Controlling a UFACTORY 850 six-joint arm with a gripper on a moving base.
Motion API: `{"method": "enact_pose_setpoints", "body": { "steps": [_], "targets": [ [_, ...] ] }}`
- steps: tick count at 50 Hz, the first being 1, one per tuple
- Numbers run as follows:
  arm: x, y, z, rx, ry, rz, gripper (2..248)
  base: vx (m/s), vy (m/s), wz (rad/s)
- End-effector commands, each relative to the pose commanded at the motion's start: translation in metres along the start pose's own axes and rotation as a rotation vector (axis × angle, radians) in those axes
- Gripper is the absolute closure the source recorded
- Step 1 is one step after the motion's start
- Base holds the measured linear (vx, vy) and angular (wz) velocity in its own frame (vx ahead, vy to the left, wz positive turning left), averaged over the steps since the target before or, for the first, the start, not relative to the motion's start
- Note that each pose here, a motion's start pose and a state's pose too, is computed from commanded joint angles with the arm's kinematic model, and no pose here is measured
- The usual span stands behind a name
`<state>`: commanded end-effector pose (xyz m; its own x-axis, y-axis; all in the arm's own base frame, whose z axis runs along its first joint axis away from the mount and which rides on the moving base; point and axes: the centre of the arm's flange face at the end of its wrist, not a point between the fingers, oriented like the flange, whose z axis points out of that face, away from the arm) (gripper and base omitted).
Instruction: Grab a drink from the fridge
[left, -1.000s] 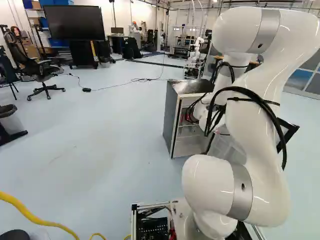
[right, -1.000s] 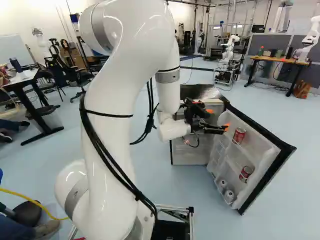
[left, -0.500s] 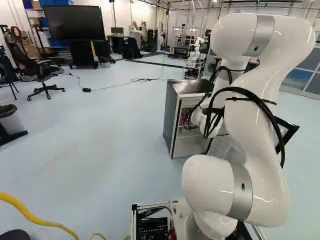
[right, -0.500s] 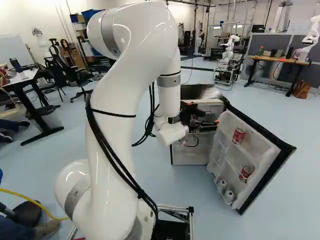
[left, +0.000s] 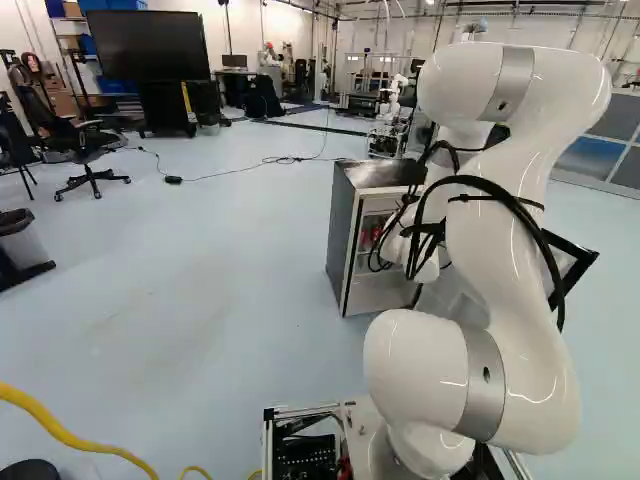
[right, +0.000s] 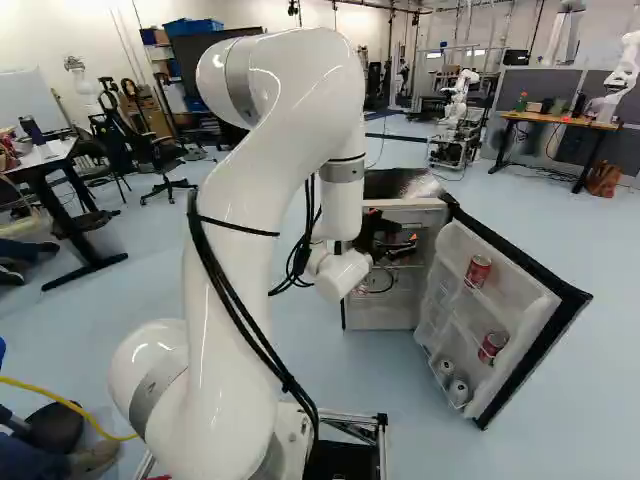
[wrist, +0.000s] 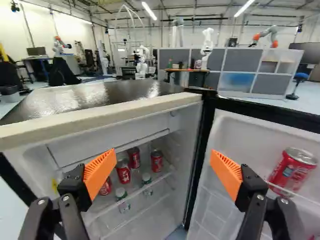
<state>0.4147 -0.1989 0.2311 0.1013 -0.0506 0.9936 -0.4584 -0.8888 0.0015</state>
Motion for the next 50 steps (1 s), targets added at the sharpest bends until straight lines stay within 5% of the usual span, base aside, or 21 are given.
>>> {"method": "enact_pose_setpoints", "body": {
  "steps": [29,50],
  "targets": [
    [-0.03,-0.024,0.002,0.297,-0.027,-0.011,3,0.0,0.0,0.0],
    [-0.056,-0.009,0.016,0.346,-0.048,-0.003,3,0.0,0.0,0.0]
  ]
}}
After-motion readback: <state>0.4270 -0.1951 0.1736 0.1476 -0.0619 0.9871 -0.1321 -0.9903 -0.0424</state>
